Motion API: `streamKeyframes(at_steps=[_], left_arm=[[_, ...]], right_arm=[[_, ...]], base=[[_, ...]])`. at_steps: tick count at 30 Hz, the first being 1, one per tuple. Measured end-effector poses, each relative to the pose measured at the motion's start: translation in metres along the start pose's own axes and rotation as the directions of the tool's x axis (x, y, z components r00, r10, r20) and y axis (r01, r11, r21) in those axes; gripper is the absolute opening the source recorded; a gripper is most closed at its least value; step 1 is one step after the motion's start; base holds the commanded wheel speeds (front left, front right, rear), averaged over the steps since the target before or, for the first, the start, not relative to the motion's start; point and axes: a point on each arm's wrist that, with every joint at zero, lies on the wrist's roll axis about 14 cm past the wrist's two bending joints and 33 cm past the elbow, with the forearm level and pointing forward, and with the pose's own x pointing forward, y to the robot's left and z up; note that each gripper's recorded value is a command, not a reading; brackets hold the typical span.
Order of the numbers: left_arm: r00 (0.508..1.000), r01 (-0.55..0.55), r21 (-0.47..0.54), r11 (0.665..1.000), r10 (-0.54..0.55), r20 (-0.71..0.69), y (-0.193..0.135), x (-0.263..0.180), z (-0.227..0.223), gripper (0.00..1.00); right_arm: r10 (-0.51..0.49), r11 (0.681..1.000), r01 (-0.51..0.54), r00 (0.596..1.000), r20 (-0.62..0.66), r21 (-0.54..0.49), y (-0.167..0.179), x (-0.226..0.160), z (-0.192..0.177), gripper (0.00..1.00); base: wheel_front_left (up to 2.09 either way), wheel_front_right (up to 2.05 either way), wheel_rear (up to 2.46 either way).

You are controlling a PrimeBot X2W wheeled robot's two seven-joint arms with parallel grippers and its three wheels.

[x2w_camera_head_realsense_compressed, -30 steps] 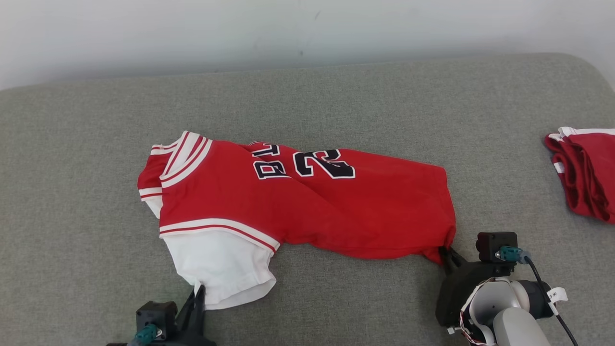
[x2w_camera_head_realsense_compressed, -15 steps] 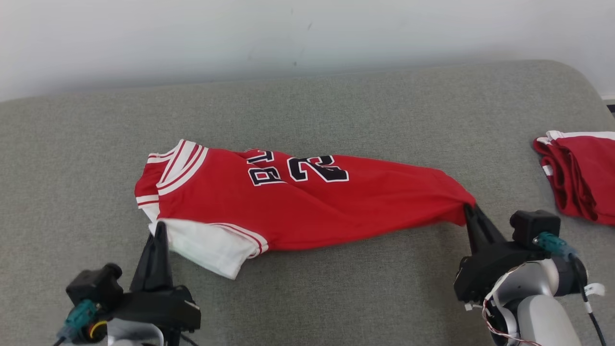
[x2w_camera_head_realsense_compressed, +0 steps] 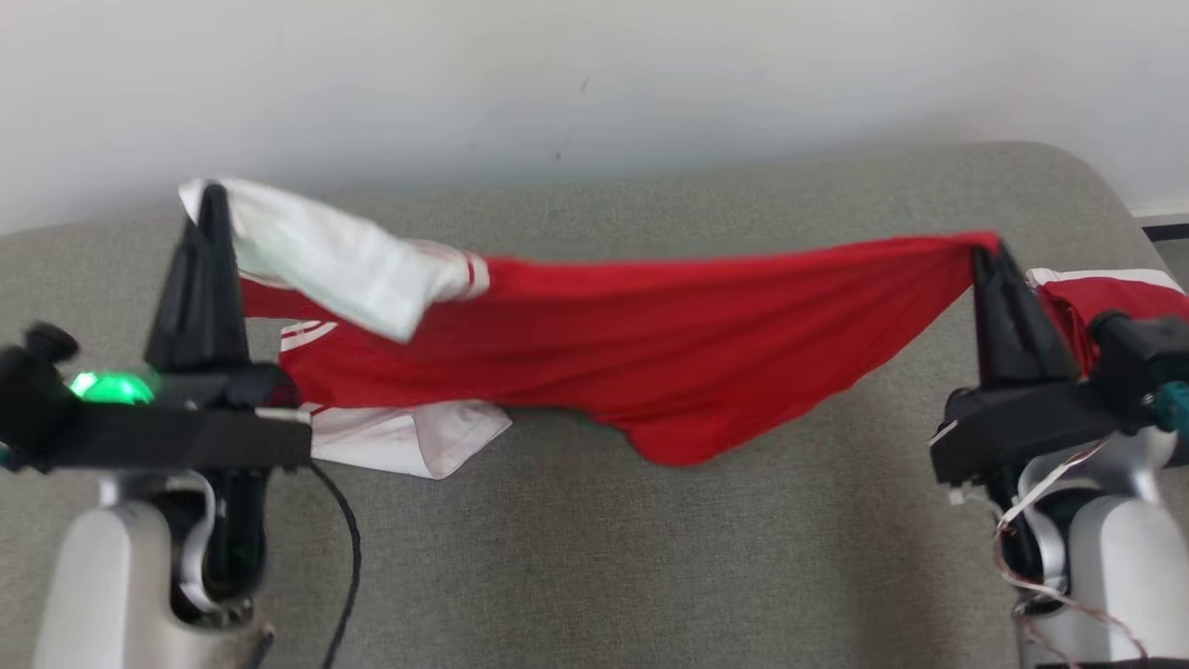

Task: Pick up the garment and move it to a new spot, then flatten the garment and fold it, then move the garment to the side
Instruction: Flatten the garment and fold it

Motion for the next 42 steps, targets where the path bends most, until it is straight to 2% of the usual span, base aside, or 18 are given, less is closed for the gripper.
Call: streamKeyframes(at_steps=[8, 13, 17, 20, 26, 32, 36, 42], left_arm=[[0.976, 0.136, 0.048, 0.990, -0.142, 0.162, -0.042, 0.037, 0.081, 0.00], [0.941, 0.195, 0.080, 0.978, -0.209, 0.265, -0.068, 0.055, 0.127, 0.00], [0.906, 0.247, 0.067, 0.967, -0.255, 0.337, -0.088, 0.069, 0.158, 0.00], [0.898, 0.267, 0.068, 0.961, -0.274, 0.343, -0.097, 0.080, 0.165, 0.00], [0.918, 0.266, 0.055, 0.962, -0.271, 0.290, -0.095, 0.104, 0.149, 0.00], [0.945, 0.221, 0.018, 0.975, -0.219, 0.244, -0.075, 0.131, 0.123, 0.00], [0.952, 0.195, 0.001, 0.981, -0.189, 0.242, -0.062, 0.154, 0.113, 0.00], [0.946, 0.156, 0.051, 0.986, -0.164, 0.281, -0.040, 0.197, 0.101, 0.00]], right_arm=[[0.018, 0.992, 0.003, 0.986, 0.166, -0.124, -0.014, 0.010, 0.073, 0.00], [0.031, 0.983, 0.021, 0.961, 0.276, -0.182, -0.020, 0.016, 0.119, 0.00], [0.040, 0.978, 0.031, 0.944, 0.329, -0.207, -0.022, 0.020, 0.142, 0.00], [0.042, 0.975, 0.042, 0.930, 0.366, -0.218, -0.024, 0.023, 0.156, 0.00], [0.072, 0.968, 0.007, 0.949, 0.308, -0.250, -0.018, 0.039, 0.144, 0.00], [0.117, 0.962, -0.057, 0.970, 0.215, -0.268, -0.008, 0.071, 0.121, 0.00], [0.152, 0.955, -0.094, 0.970, 0.191, -0.280, 0.000, 0.099, 0.116, 0.00], [0.191, 0.932, -0.113, 0.960, 0.203, -0.344, 0.009, 0.156, 0.119, 0.00]], base=[[0.00, 0.00, 0.00], [0.00, 0.00, 0.00], [0.00, 0.00, 0.00], [0.00, 0.00, 0.00], [0.00, 0.00, 0.00], [0.00, 0.00, 0.00], [0.00, 0.00, 0.00], [0.00, 0.00, 0.00]])
